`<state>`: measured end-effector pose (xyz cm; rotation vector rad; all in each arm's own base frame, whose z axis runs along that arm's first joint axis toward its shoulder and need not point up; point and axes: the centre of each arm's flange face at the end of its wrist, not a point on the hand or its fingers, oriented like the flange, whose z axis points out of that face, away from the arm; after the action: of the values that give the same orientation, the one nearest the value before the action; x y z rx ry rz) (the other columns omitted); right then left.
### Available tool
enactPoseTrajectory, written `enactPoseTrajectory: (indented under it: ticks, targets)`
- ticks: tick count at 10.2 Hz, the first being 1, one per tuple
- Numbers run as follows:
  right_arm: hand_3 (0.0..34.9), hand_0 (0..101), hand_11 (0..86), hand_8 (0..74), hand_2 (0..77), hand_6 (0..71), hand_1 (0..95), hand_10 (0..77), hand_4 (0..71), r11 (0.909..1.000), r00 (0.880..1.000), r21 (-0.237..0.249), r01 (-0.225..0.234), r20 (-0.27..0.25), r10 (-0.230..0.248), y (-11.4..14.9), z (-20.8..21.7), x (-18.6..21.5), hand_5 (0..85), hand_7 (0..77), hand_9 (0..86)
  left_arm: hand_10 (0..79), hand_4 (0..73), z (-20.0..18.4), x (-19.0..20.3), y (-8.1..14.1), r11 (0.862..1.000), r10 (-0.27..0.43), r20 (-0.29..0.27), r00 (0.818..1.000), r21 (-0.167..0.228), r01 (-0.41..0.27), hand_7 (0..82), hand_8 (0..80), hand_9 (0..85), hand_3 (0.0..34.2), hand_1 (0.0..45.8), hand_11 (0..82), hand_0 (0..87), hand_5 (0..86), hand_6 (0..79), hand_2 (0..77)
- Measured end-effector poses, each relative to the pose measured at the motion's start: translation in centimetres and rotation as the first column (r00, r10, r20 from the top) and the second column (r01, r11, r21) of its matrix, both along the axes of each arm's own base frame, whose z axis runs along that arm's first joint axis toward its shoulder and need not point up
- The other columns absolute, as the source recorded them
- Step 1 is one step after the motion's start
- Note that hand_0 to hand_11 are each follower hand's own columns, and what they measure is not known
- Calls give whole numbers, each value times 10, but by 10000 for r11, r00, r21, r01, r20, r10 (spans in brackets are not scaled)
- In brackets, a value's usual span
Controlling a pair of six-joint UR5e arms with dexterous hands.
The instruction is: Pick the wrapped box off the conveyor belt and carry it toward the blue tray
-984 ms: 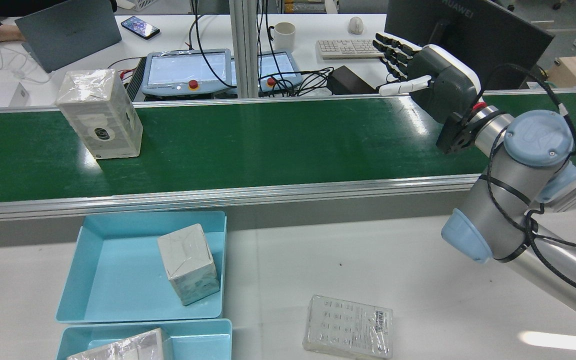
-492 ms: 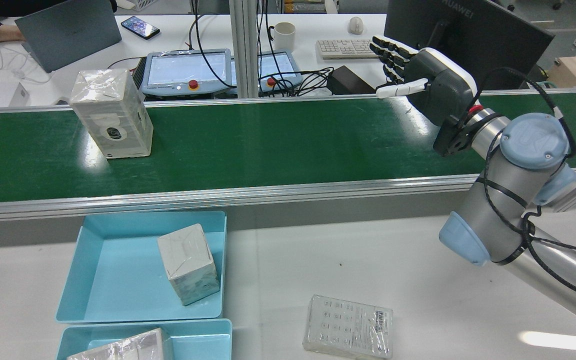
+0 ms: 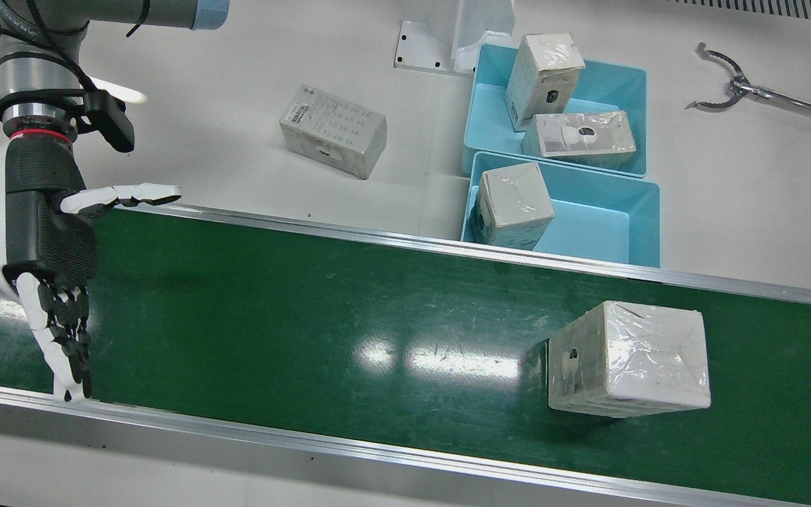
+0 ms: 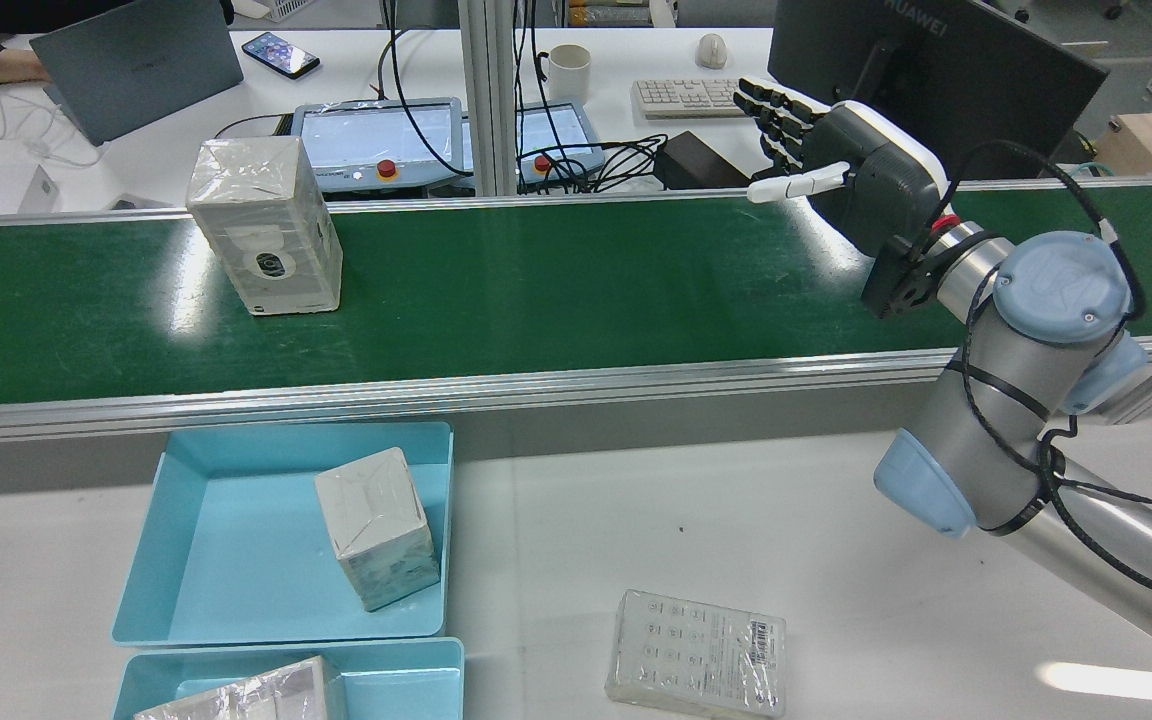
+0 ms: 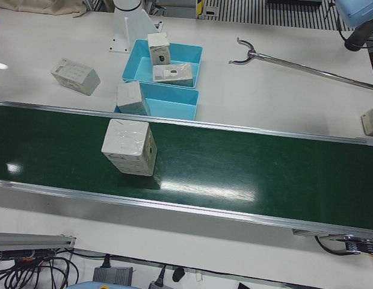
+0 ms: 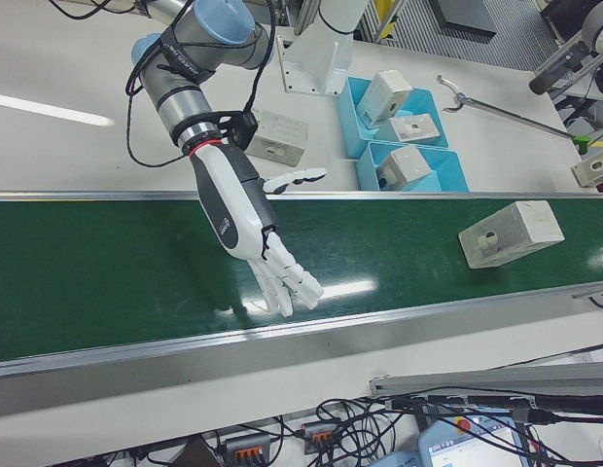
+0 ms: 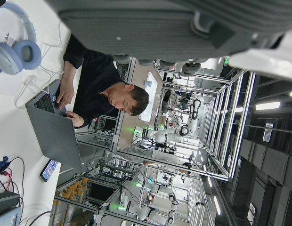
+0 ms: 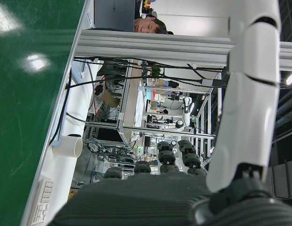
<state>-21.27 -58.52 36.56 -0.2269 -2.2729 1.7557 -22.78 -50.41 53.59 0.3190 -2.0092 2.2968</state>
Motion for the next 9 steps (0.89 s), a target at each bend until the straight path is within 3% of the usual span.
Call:
enactPoseTrajectory:
  ticks: [9]
  targets:
    - [50, 466, 16, 16, 109, 0, 115, 0, 60, 9998, 9998, -39, 191, -28, -191, 5, 2, -12, 76, 27, 11, 5, 0, 0, 0, 0, 10000, -1, 0, 10000, 0, 1, 0, 0, 0, 0, 0, 0, 0, 11, 0, 11]
